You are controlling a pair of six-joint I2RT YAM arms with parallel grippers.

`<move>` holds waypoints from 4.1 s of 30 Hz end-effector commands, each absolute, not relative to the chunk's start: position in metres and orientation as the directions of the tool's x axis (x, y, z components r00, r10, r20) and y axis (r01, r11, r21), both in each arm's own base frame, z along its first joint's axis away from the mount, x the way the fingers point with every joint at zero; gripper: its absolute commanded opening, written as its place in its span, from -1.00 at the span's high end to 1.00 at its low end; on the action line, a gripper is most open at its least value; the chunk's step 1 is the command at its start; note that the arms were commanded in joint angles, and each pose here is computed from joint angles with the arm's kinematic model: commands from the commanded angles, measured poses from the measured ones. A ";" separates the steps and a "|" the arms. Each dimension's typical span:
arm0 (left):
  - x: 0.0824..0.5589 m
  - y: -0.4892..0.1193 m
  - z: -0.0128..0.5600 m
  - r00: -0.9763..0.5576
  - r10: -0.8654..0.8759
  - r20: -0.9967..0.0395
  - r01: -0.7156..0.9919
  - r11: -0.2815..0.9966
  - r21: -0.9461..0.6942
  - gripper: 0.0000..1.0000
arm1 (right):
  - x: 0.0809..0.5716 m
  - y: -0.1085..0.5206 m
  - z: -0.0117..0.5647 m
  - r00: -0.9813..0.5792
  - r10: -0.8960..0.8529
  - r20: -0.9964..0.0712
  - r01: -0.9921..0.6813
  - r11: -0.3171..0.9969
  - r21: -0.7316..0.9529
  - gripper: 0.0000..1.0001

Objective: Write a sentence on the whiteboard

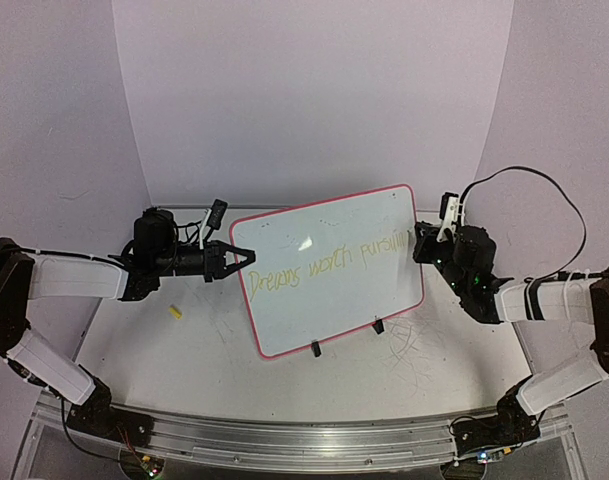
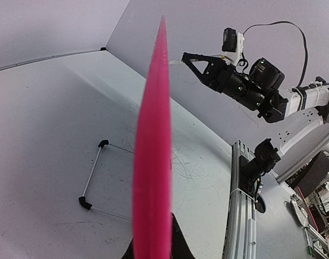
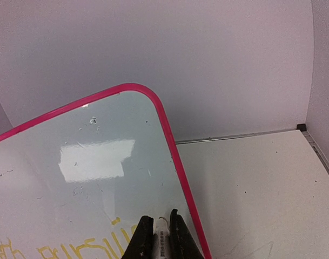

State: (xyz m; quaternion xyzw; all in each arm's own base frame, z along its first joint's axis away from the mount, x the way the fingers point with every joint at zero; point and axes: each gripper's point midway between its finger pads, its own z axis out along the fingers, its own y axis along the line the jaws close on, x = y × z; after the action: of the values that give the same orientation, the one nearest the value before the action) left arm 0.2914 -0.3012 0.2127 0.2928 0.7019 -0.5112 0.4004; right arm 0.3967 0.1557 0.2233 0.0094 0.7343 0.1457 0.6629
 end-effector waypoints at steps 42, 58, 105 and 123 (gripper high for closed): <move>0.303 -0.292 0.198 -0.463 0.048 -0.885 0.826 0.385 -0.411 1.00 | 0.401 0.153 0.233 -0.099 0.221 -0.970 -0.163 0.958 0.235 1.00; 0.303 -0.292 0.199 -0.461 0.047 -0.886 0.827 0.385 -0.410 1.00 | 0.379 0.148 0.193 -0.199 0.217 -0.956 -0.170 0.953 0.252 1.00; 0.304 -0.290 0.201 -0.459 0.043 -0.888 0.822 0.399 -0.406 1.00 | 0.382 0.139 0.229 -0.095 0.259 -0.961 -0.148 0.951 0.271 1.00; 0.306 -0.290 0.202 -0.463 0.043 -0.886 0.819 0.404 -0.408 1.00 | 0.379 0.133 0.249 -0.060 0.275 -0.960 -0.146 0.949 0.281 1.00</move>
State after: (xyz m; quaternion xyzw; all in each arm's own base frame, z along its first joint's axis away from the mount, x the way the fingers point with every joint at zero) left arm 0.2905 -0.2999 0.2129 0.2943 0.7031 -0.5090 0.3999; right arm 0.3864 0.1433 0.2004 0.0284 0.7521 0.1427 0.6428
